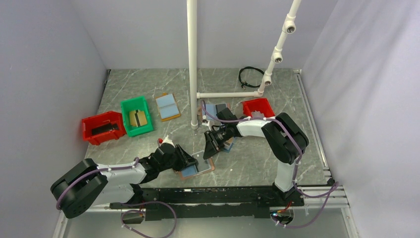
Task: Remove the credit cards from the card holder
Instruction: Remove the credit card from the card holder.
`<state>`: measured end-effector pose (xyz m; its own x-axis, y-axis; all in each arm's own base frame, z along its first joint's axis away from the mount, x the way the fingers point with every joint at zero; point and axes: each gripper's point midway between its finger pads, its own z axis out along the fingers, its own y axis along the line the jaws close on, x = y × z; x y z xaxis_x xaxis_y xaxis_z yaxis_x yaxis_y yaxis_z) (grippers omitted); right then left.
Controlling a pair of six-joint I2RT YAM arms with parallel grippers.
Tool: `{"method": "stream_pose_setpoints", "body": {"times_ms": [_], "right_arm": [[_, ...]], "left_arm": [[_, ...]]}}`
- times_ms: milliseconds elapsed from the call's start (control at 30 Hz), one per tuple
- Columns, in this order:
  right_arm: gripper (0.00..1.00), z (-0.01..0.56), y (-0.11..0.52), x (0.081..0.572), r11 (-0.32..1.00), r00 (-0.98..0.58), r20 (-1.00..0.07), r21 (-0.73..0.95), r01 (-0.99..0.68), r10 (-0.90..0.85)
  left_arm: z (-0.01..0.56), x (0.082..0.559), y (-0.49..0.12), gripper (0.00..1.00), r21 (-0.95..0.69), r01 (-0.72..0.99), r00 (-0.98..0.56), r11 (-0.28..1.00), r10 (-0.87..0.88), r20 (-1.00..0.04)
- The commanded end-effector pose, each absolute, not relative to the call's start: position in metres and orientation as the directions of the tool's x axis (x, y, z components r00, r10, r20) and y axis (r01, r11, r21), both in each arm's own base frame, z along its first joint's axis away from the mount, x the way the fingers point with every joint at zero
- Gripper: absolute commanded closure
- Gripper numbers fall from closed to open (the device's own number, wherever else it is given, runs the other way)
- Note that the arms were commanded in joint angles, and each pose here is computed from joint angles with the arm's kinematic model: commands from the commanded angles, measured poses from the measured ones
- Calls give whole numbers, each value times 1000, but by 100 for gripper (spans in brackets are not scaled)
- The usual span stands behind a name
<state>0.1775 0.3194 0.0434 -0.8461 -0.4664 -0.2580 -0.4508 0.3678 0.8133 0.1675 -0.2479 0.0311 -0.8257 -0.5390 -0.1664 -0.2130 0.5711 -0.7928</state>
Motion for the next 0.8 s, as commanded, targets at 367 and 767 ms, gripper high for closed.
{"method": "stream_pose_setpoints", "body": {"times_ms": [367,767], "right_arm": [[75,29,323,181,410,-839,-249,782,-469,-484],[76,15,328,164,419,-826,-192,788,-451,-530]], "left_arm": [[33,168,-254,64,-808,-190,-834,558,-526,-166],[27,167,-259,65,-808,-205,-843,553,-519,-142]]}}
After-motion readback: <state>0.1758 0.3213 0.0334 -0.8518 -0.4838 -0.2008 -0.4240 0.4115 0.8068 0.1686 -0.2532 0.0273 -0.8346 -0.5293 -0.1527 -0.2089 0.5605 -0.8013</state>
